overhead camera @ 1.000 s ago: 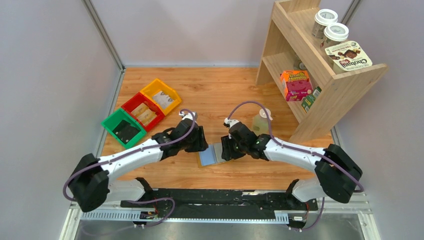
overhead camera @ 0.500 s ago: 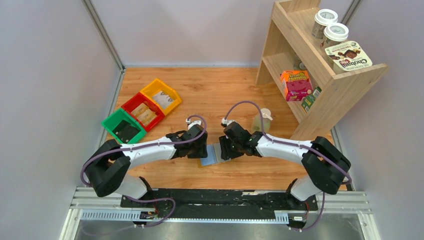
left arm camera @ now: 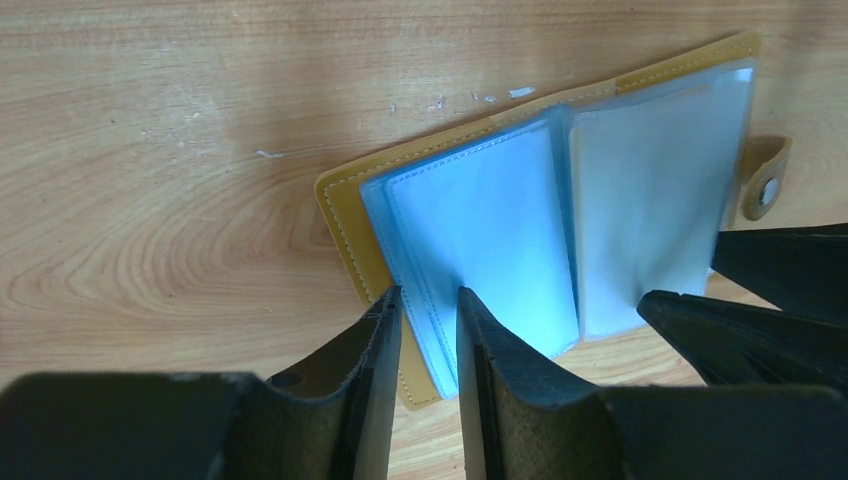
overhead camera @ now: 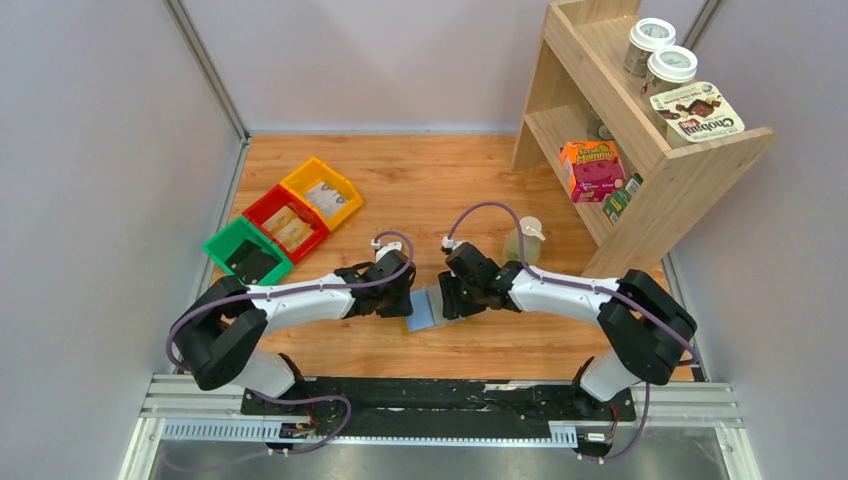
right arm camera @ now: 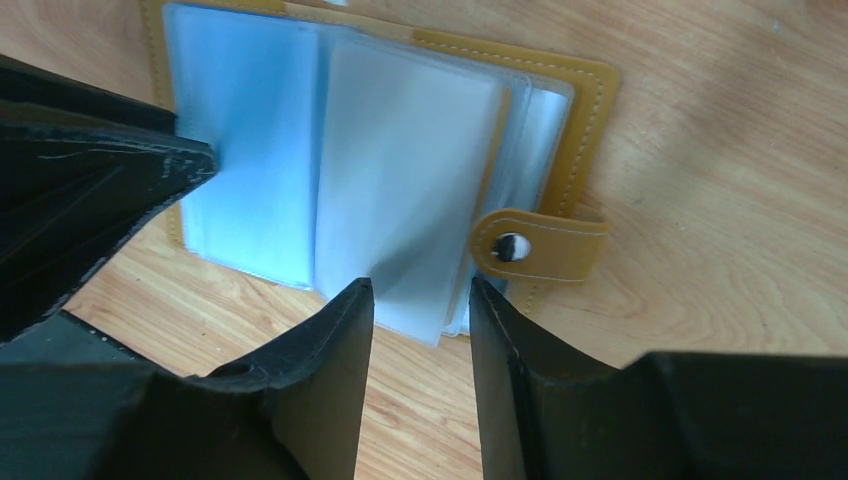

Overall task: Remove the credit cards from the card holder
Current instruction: Remove the credit card from the card holder.

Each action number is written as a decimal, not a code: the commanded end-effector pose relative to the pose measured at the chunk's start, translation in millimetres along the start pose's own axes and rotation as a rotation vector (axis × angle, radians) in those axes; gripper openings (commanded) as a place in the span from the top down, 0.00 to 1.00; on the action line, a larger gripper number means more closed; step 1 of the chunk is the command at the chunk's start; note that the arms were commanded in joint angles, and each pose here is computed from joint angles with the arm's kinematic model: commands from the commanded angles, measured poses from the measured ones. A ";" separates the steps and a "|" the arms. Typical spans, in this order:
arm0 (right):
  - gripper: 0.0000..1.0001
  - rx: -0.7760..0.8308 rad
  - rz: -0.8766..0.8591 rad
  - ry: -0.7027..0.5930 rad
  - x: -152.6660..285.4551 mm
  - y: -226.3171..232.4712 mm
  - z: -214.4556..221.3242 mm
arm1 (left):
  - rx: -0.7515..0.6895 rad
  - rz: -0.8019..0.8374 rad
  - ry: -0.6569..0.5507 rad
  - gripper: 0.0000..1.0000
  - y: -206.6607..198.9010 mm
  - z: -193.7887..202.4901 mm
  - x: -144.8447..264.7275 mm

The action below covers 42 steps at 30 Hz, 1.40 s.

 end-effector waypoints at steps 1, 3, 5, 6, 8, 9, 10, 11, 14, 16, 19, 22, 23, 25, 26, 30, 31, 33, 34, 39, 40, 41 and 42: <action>0.58 0.026 -0.117 -0.106 18.1 25.0 -25.0 | 0.008 0.004 0.040 0.66 1.5 12.2 -6.4; 0.58 0.031 -0.132 -0.125 23.5 28.6 -28.8 | 0.009 0.002 0.040 0.66 1.8 12.4 -6.3; 0.58 0.038 -0.147 -0.140 28.6 32.3 -32.0 | 0.008 0.005 0.039 0.67 0.7 11.6 -6.1; 0.58 0.041 -0.155 -0.148 31.1 34.7 -33.5 | 0.008 0.003 0.042 0.67 1.7 12.6 -6.3; 0.58 0.045 -0.174 -0.156 34.4 38.3 -35.5 | 0.009 0.005 0.041 0.67 1.7 12.6 -5.8; 0.58 0.050 -0.191 -0.161 36.2 41.6 -36.6 | 0.011 0.008 0.038 0.67 0.8 11.3 -5.5; 0.58 0.053 -0.203 -0.163 37.1 44.2 -37.0 | 0.010 0.008 0.038 0.67 0.8 11.9 -5.6; 0.58 0.054 -0.212 -0.164 37.3 45.6 -37.1 | 0.012 0.011 0.037 0.67 0.8 11.9 -5.0; 0.58 0.060 -0.240 -0.163 37.6 50.7 -37.1 | 0.020 0.015 0.030 0.67 1.5 11.8 -4.2; 0.58 0.058 -0.252 -0.162 37.3 52.6 -36.7 | 0.029 0.022 0.021 0.68 1.2 11.1 -3.6; 0.59 0.061 -0.279 -0.171 39.6 57.0 -38.9 | 0.032 0.026 0.017 0.68 1.3 10.9 -3.2; 0.59 0.078 -0.332 -0.172 41.2 65.8 -38.7 | 0.038 0.028 0.017 0.68 1.2 11.3 -3.2; 0.59 0.083 -0.352 -0.172 41.5 69.0 -38.8 | 0.043 0.031 0.013 0.68 1.2 11.0 -2.9; 0.58 0.092 -0.389 -0.160 40.7 74.5 -36.8 | 0.057 0.039 0.003 0.68 0.9 10.1 -1.9; 0.57 0.097 -0.401 -0.152 39.2 76.3 -35.4 | 0.068 0.041 -0.002 0.68 1.4 10.1 -1.3; 0.56 0.098 -0.418 -0.115 30.7 78.1 -30.2 | 0.111 0.042 -0.042 0.69 6.0 6.4 4.3; 0.55 0.098 -0.416 -0.109 28.7 77.8 -28.5 | 0.122 0.043 -0.060 0.69 8.3 4.6 7.0; 0.54 0.100 -0.420 -0.097 26.5 78.4 -27.0 | 0.151 0.044 -0.086 0.69 12.8 3.0 10.9; 0.54 0.099 -0.416 -0.093 25.1 77.6 -26.9 | 0.172 0.059 -0.111 0.69 11.1 -1.5 15.2; 0.54 0.085 -0.396 -0.076 19.7 73.0 -25.3 | 0.220 0.088 -0.163 0.67 16.4 -5.7 25.7; 0.54 0.080 -0.392 -0.078 19.6 71.9 -25.7 | 0.228 0.094 -0.175 0.67 16.9 -7.4 29.1; 0.54 0.071 -0.385 -0.080 19.0 69.5 -26.8 | 0.231 0.097 -0.180 0.66 16.9 -8.4 31.1; 0.54 0.062 -0.380 -0.084 18.9 67.2 -27.8 | 0.236 0.101 -0.187 0.66 17.0 -9.8 34.6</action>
Point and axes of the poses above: each gripper's point midway between its finger pads, its own x axis back along the fingers, its own y axis along the line the jaws close on, z = x × y, the point moved 1 cm from there along x, back along the fingers, and after that the axes turned 5 degrees about x, right-handed, at the moved point
